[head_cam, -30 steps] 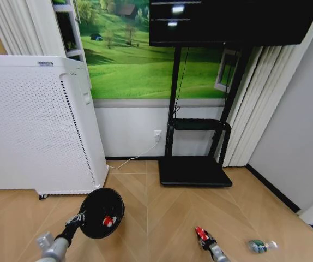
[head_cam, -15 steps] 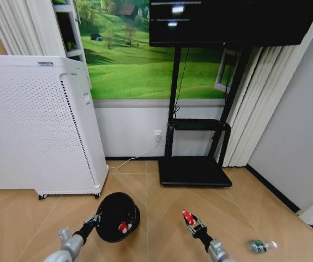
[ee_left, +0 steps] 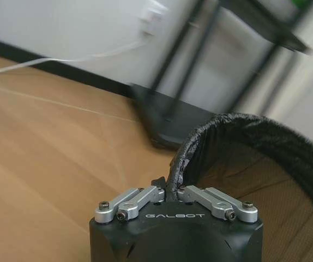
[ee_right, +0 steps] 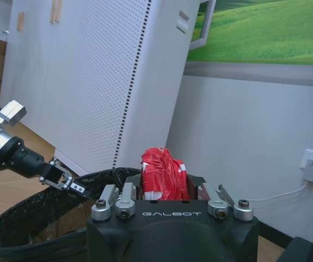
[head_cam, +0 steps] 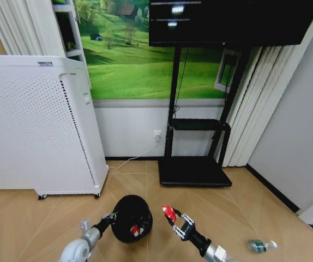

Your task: Pick up the trash bin and place the garbage on the floor into it.

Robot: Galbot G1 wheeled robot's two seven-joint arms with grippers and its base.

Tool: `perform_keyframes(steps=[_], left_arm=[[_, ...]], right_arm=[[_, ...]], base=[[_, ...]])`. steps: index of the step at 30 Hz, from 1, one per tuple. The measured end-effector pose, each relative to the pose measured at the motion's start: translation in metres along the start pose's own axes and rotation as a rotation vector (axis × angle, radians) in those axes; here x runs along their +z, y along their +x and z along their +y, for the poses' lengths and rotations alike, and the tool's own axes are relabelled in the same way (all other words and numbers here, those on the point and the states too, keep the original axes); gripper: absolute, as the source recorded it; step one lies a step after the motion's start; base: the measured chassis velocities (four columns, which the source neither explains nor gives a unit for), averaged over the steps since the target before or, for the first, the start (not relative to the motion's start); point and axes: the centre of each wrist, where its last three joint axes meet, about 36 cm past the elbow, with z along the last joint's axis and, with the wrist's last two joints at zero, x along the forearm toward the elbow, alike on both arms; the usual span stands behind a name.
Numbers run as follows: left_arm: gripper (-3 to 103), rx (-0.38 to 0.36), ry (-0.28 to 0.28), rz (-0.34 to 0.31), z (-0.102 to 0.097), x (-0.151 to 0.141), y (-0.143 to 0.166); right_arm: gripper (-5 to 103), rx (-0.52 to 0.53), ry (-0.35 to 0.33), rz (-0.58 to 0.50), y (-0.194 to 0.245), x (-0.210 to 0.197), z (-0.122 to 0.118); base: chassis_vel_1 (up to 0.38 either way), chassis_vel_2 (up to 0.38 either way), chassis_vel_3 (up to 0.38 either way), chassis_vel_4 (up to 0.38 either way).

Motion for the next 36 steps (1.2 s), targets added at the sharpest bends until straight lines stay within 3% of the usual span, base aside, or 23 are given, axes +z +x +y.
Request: perform_keyframes(steps=[1, 3, 6, 16, 29, 34, 35, 36], left_arm=[[4, 0.000, 0.000, 0.000, 0.000, 0.000, 0.000], [4, 0.059, -0.077, 0.036, -0.008, -0.002, 0.010], [4, 0.076, -0.095, 0.028, -0.014, -0.005, 0.012], [4, 0.079, -0.035, -0.047, -0.023, -0.013, 0.005], [4, 0.083, 0.082, -0.027, -0.052, 0.011, -0.017], [4, 0.081, 0.087, -0.017, -0.054, 0.016, -0.018], [4, 0.078, 0.091, -0.010, -0.056, 0.020, -0.017], [4, 0.078, 0.091, -0.010, -0.056, 0.020, -0.017]], right_arm=[[44, 0.000, 0.000, 0.000, 0.000, 0.000, 0.000], [44, -0.031, -0.020, -0.010, -0.005, -0.002, 0.011], [44, -0.060, -0.030, -0.014, -0.009, -0.002, 0.020], [43, -0.207, -0.015, -0.019, 0.001, 0.010, 0.036], [38, -0.270, -0.016, -0.040, -0.008, 0.018, 0.047], [53, -0.268, -0.014, -0.043, -0.010, 0.018, 0.046], [63, -0.267, -0.011, -0.048, -0.011, 0.018, 0.046], [63, -0.267, -0.011, -0.048, -0.011, 0.018, 0.046]], base=[[0.000, 0.000, 0.000, 0.000], [0.000, 0.000, 0.000, 0.000], [0.000, 0.000, 0.000, 0.000], [0.000, 0.000, 0.000, 0.000], [0.000, 0.000, 0.000, 0.000], [0.000, 0.000, 0.000, 0.000], [0.000, 0.000, 0.000, 0.000], [0.000, 0.000, 0.000, 0.000]])
